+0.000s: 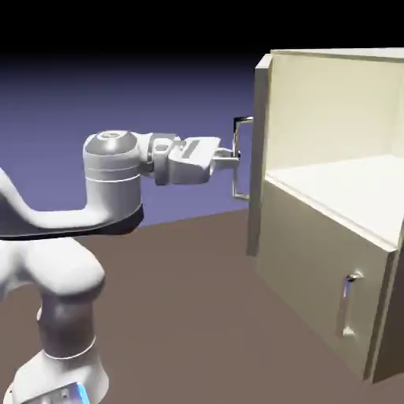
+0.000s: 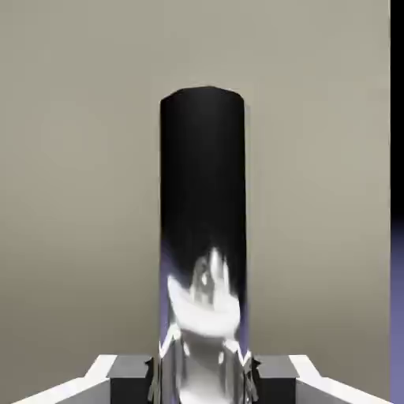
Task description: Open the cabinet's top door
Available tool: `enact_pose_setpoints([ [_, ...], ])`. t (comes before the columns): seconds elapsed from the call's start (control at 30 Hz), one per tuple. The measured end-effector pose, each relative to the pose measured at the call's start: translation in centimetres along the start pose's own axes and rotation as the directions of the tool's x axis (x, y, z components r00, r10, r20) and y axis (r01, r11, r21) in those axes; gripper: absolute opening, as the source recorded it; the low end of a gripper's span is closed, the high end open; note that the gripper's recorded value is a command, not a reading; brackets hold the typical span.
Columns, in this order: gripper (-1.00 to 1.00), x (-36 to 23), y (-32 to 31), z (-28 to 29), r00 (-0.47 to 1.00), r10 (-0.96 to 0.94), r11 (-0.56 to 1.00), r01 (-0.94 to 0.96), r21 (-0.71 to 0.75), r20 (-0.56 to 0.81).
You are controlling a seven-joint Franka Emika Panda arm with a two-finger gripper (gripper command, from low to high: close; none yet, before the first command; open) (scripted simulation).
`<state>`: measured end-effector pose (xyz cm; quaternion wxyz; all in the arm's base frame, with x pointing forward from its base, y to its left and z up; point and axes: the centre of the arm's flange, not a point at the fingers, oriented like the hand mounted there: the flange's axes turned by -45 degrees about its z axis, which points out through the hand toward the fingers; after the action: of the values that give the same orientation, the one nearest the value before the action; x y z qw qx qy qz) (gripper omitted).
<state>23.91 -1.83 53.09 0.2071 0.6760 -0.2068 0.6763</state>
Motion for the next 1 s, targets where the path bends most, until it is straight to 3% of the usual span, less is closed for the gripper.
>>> enact_pose_setpoints([
  [0.6,-1.00,0.0,-5.0,-10.7,1.000,0.000,0.969,0.000,-0.248,0.000],
  [1.0,-1.00,0.0,-12.0,-19.2,1.000,0.000,0.886,0.000,-0.464,0.000],
])
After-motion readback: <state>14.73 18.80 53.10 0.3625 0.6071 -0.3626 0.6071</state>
